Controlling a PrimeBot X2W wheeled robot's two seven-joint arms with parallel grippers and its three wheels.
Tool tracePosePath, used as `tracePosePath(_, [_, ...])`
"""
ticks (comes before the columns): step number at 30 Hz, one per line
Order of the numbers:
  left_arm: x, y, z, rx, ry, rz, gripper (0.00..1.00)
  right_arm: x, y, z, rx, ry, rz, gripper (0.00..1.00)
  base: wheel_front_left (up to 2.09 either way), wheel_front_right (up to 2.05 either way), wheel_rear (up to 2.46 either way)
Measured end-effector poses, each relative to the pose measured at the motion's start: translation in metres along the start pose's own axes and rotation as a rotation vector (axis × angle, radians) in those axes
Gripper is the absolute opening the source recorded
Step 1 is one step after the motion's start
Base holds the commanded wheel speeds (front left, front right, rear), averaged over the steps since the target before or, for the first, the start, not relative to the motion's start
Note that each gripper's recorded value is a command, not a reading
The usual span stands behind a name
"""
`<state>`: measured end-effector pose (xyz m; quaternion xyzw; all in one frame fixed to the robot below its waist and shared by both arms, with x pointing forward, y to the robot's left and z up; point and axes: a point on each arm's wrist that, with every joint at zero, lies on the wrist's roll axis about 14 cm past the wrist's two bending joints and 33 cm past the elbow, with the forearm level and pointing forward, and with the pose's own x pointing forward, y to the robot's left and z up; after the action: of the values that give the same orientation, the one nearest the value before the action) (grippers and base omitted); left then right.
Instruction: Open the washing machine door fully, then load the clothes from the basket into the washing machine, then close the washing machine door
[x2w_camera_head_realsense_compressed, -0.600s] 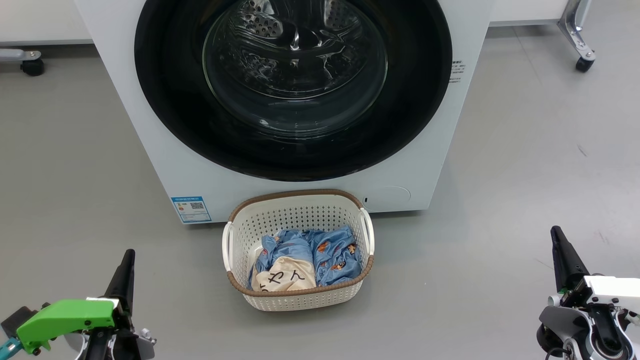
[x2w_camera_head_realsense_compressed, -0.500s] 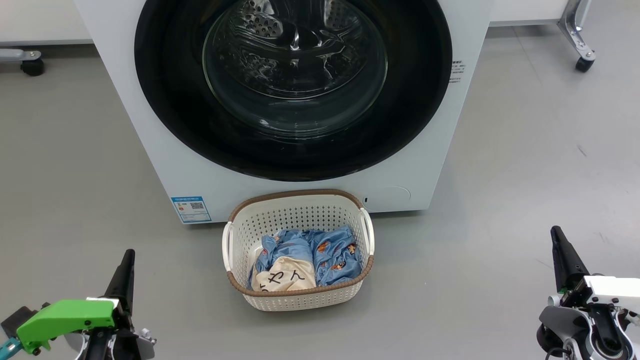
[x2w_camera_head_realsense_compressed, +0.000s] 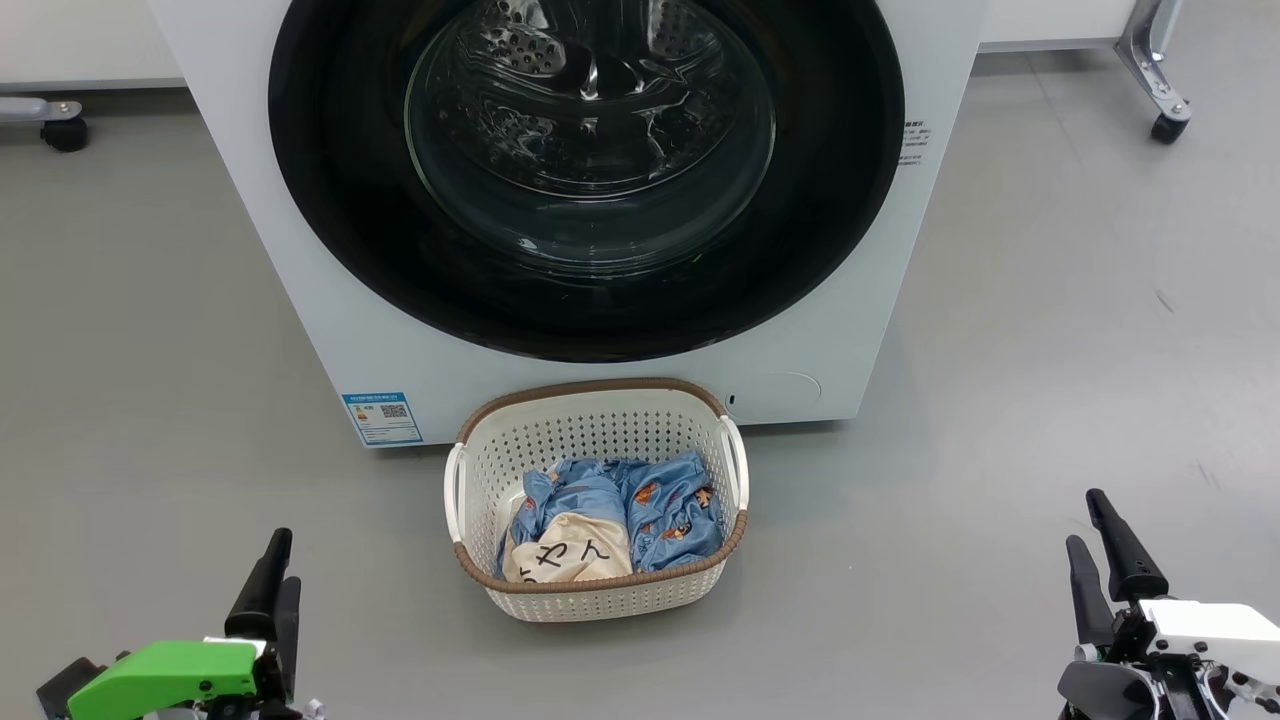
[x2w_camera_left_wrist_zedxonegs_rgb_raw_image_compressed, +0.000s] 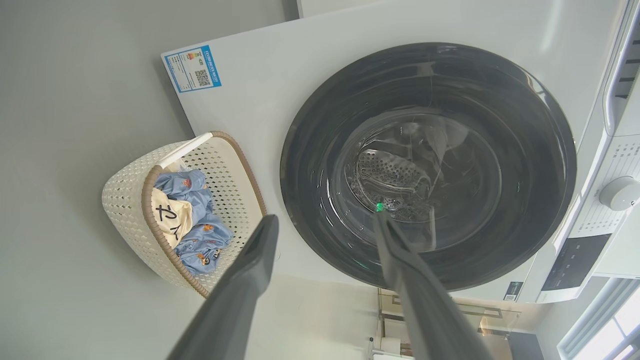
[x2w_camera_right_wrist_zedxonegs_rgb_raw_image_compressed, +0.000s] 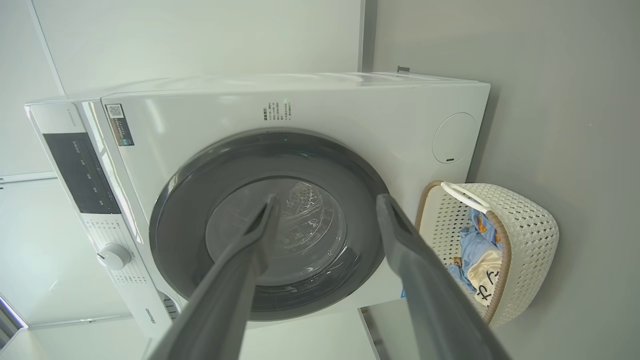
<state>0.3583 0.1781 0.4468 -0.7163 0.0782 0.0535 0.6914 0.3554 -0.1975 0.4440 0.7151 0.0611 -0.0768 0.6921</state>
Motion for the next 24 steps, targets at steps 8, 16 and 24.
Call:
tracePosePath(8, [0.002,-0.006,0.000,0.030,-0.006,-0.015,1.00,0.003,0.008,0.005,-0.073,-0.006,0.018,1.00,0.00,0.00,0.00])
tracePosePath(16, [0.005,-0.014,0.001,0.122,-0.007,-0.035,1.00,0.008,0.019,0.008,-0.189,-0.009,0.044,1.00,0.00,0.00,0.00])
tracePosePath(24, [0.009,-0.021,0.002,0.271,-0.009,-0.051,1.00,0.013,0.027,0.010,-0.327,-0.018,0.061,1.00,0.00,0.00,0.00])
